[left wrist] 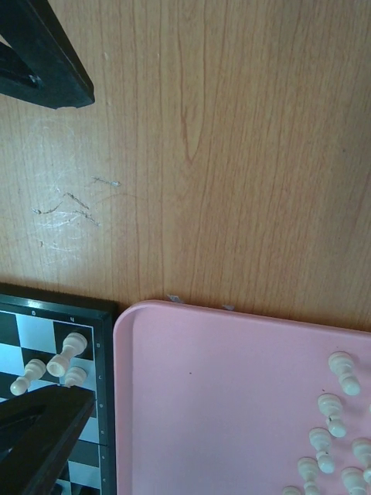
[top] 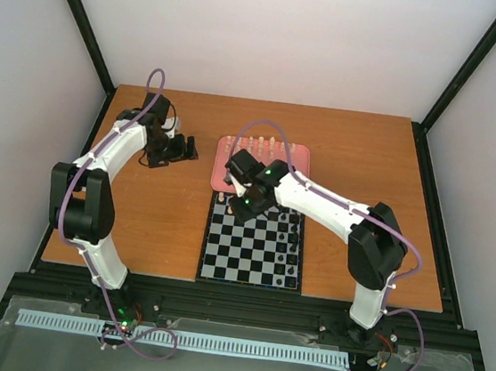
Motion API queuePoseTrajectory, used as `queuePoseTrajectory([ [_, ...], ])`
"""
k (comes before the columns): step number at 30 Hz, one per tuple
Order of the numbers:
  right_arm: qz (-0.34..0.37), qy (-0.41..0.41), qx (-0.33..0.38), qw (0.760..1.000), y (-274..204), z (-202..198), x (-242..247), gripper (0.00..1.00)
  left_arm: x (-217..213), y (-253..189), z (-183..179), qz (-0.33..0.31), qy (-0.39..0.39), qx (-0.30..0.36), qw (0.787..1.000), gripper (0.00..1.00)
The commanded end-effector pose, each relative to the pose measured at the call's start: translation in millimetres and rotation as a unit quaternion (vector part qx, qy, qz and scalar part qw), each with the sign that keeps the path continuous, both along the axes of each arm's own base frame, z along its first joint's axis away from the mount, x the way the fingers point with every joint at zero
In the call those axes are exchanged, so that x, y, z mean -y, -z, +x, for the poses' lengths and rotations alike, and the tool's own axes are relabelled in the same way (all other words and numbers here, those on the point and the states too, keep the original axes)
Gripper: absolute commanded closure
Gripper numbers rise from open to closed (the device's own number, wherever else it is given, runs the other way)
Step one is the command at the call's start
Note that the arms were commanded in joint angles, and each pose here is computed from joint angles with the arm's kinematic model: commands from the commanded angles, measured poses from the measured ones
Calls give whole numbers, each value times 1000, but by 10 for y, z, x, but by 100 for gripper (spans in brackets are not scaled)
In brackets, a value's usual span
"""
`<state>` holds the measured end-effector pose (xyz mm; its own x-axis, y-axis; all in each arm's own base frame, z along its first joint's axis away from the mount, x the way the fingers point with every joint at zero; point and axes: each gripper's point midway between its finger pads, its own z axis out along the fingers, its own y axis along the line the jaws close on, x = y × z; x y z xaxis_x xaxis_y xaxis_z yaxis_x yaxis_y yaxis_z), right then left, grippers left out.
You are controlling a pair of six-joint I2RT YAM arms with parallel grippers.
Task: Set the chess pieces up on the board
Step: Place the chess piece on the chessboard.
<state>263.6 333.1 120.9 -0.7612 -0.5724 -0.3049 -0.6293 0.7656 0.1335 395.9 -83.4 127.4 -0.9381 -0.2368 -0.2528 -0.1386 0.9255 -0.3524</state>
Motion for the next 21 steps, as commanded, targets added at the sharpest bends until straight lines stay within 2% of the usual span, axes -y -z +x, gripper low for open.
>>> queuePoseTrajectory([
  [1,19,-15,17,1000,48,-92,-188,95,6,-170,31,-13,-3,26,1000,0],
  [13,10,-25,-10,1000,548,-77,-381,95,-27,-233,-3,-6,-5,36,999,0],
  [21,4,-29,-11,1000,635,-20,-459,95,-32,-239,-6,-5,-6,36,999,0],
])
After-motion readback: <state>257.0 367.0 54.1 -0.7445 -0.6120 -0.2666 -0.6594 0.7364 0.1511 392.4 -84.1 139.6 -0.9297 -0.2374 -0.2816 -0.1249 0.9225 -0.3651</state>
